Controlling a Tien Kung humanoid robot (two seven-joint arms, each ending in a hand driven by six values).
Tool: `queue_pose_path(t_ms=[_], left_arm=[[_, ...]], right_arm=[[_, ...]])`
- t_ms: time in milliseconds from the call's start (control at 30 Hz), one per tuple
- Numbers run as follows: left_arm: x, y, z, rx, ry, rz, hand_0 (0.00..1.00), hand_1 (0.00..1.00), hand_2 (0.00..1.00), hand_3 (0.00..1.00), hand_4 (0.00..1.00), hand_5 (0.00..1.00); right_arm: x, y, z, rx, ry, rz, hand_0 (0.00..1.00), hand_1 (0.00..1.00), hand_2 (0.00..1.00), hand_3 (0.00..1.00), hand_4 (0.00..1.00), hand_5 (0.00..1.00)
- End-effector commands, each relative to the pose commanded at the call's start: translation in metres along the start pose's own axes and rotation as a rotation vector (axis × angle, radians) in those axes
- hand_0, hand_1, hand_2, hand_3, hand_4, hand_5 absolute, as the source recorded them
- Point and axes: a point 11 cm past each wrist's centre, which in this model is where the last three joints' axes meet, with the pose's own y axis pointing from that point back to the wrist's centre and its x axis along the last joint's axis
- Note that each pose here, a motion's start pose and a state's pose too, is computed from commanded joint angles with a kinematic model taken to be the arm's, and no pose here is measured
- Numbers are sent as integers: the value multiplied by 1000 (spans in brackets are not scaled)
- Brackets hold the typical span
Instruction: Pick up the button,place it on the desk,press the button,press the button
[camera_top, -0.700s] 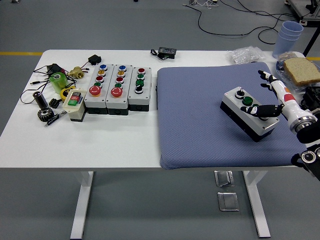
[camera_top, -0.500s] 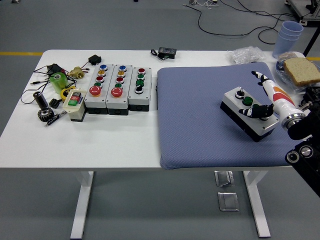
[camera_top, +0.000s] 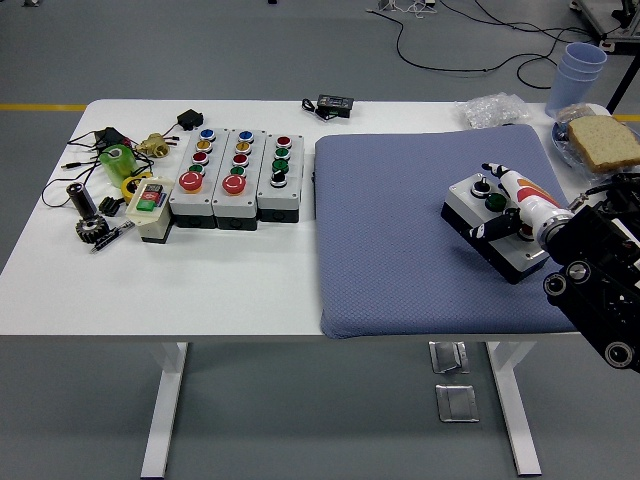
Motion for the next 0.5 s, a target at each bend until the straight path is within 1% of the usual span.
queue_pose_path(t_ms=[33, 67, 233, 267, 433, 467, 500], left_arm=[[0, 0, 0, 0, -2, 0, 646, 632, 621, 565, 313, 856], [0, 0, 0, 0, -3, 0, 646, 630, 620, 565, 314, 857], [-1, 0, 1, -1, -9, -2, 646, 630, 620, 565, 314, 857], [-1, 0, 1, -1, -9, -2, 645, 628, 619, 565, 313, 856], [0, 0, 1, -1, -7, -2, 645, 628, 619, 565, 313, 856], [0, 0, 1, -1, -7, -2, 645, 628, 618, 565, 313, 855], [0, 0, 1, -1, -8, -2, 645, 628, 618, 565, 313, 855]], right_arm=[[0, -2, 0, -18, 22, -3, 968, 909, 993, 986, 987, 110], [0, -4, 1, -29, 33, -4, 861, 832, 948, 967, 979, 109], [2, -9, 3, -82, 83, -4, 861, 832, 948, 967, 979, 109], [2, -10, 3, -90, 83, -4, 622, 629, 789, 907, 943, 136], [4, -13, 6, -124, 113, 4, 622, 629, 789, 907, 943, 136], [4, -13, 6, -128, 123, 2, 496, 522, 698, 847, 923, 149], [3, -14, 7, -135, 140, -7, 496, 522, 698, 847, 923, 149]])
